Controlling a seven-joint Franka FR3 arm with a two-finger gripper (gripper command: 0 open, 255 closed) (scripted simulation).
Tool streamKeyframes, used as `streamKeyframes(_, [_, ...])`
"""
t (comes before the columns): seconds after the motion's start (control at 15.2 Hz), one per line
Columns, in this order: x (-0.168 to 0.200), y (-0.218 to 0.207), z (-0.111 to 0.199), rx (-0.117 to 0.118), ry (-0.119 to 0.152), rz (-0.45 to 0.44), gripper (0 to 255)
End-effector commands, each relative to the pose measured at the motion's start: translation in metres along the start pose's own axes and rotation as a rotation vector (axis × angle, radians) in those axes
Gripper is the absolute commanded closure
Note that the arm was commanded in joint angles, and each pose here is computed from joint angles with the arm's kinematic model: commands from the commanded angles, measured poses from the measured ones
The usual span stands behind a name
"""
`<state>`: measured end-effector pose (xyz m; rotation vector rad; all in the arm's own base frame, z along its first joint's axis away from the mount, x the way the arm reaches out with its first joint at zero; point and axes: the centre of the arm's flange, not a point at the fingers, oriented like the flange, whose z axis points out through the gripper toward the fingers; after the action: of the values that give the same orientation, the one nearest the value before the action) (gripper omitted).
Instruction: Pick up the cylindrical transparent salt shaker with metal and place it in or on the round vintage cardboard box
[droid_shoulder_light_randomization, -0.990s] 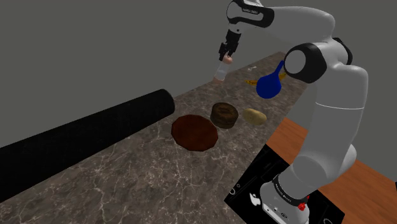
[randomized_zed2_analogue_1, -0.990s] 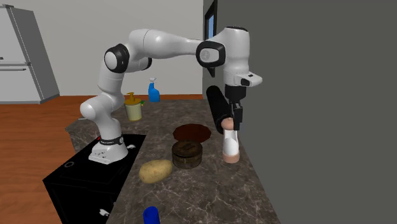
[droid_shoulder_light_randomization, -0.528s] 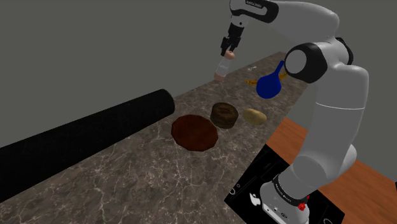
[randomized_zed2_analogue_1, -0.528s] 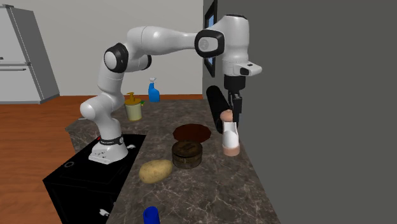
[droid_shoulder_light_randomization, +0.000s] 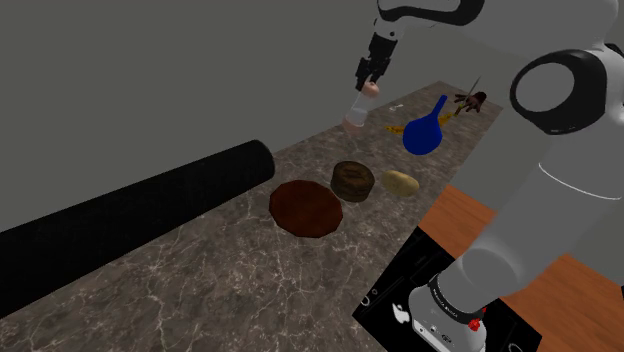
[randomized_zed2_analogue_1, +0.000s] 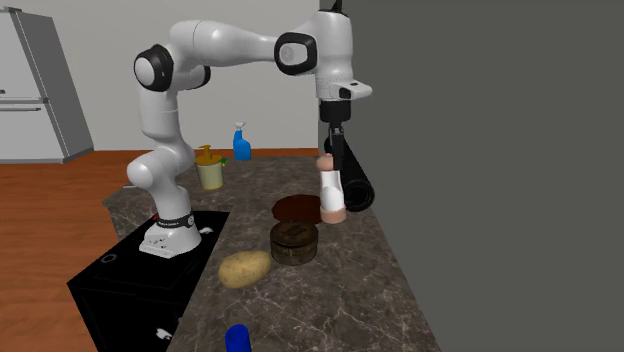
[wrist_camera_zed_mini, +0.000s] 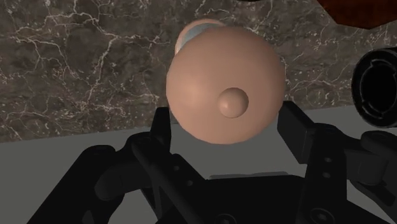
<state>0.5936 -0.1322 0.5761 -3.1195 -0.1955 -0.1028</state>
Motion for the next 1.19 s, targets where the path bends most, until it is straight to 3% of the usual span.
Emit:
streamKeyframes(0.0, [-0.021,-0.015,-0.010,0.000,0.000,0.000,255])
streamKeyframes(0.59, [-0.105,-0.081,-0.048,0.000,0.000,0.000,255])
streamKeyframes(1.12, [-0.108,-0.081,-0.006,0.000,0.000,0.000,255])
